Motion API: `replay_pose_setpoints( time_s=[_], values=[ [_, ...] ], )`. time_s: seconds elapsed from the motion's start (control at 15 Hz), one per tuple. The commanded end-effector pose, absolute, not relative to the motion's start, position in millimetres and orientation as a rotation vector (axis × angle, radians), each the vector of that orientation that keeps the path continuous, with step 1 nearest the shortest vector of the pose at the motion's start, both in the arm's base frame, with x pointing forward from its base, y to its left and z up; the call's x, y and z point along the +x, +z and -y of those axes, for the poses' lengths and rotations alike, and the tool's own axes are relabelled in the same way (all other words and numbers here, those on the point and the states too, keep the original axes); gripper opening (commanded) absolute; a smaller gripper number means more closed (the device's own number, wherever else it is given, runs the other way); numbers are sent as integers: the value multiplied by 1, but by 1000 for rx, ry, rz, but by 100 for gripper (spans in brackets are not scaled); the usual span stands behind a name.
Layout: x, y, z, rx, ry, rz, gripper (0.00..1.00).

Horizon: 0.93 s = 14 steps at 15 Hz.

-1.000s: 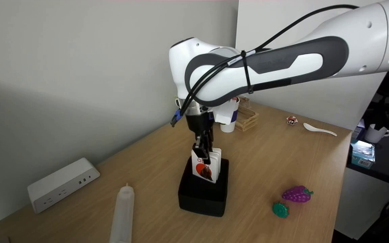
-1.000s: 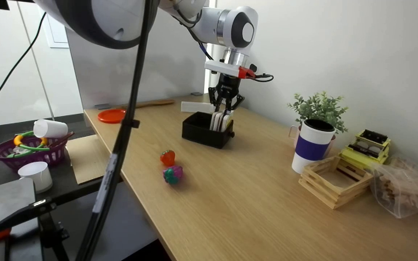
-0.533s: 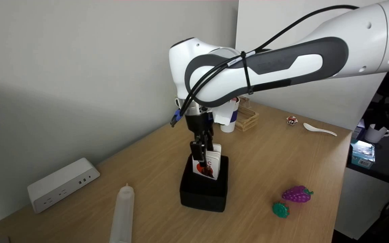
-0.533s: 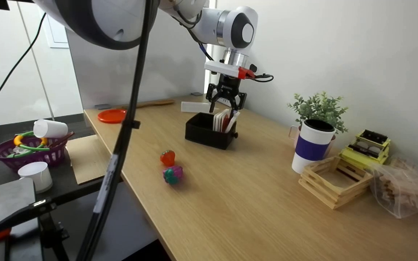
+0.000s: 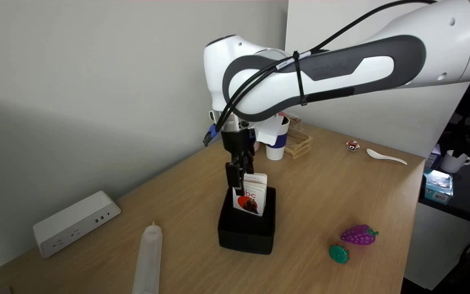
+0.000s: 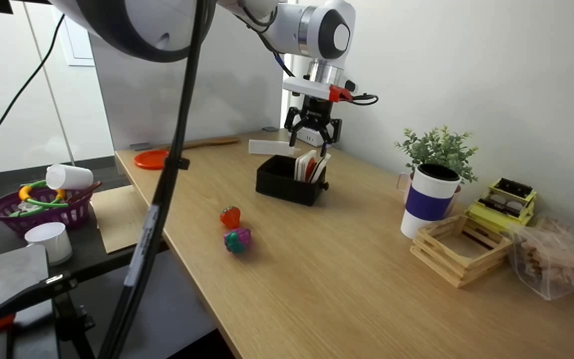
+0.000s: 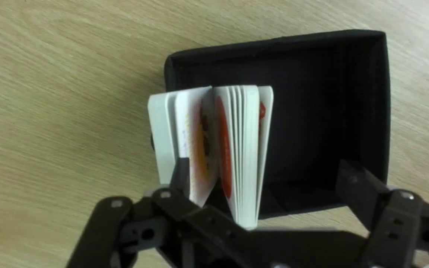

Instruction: Place the two small books inside the black box

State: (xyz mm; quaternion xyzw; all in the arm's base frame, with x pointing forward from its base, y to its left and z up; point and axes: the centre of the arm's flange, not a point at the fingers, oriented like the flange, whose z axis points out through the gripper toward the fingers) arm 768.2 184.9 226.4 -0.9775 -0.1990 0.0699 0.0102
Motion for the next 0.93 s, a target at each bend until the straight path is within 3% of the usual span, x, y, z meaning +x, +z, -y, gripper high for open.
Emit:
replay_pose_setpoints(
  time_s=[0.0, 0.33, 0.4, 0.87],
  values=[
    [738, 261, -178, -3065, 155, 643, 100],
    [734, 301, -179, -3061, 83, 651, 100],
    [774, 292, -187, -3060, 88, 627, 100],
    [774, 300, -187, -3060, 76, 629, 100]
  ],
)
